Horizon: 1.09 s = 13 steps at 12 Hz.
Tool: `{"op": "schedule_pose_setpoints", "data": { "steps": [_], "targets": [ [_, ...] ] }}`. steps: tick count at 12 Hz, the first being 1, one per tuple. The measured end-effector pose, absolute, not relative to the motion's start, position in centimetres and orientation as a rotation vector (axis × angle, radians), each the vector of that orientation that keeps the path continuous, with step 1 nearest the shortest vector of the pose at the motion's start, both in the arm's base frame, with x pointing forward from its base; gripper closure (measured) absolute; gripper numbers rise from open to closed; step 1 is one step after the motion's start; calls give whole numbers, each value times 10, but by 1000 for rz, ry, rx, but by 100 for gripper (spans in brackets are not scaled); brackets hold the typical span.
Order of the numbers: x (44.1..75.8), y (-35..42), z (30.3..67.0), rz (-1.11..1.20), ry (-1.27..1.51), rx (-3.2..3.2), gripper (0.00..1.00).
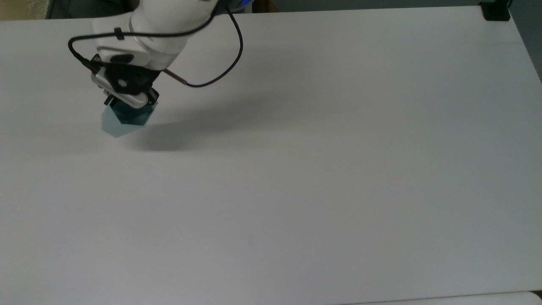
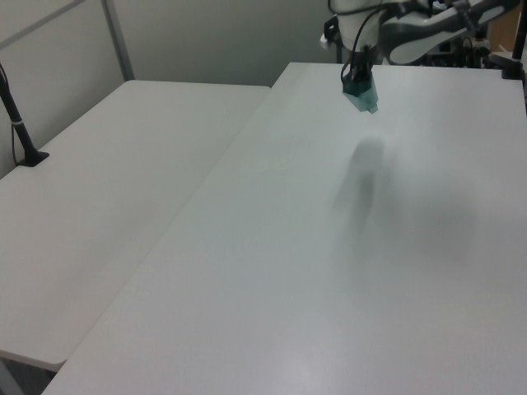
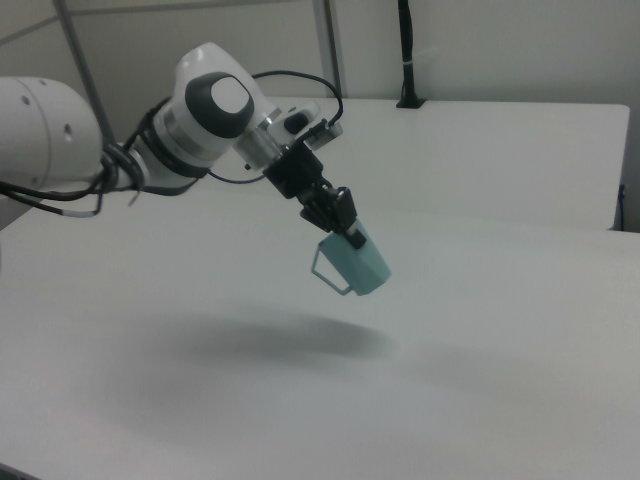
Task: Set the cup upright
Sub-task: 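Lower the cup base onto the table and hold it upright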
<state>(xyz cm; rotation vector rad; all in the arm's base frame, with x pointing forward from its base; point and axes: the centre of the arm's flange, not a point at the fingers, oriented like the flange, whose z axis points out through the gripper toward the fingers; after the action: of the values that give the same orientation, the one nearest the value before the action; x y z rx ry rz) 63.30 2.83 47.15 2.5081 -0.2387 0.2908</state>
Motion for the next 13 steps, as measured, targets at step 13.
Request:
{"op": "schedule_pose_setpoints", "data": {
  "steps": [13],
  "targets": [
    [525,70,394,224,-394,3167,96]
  ]
}}
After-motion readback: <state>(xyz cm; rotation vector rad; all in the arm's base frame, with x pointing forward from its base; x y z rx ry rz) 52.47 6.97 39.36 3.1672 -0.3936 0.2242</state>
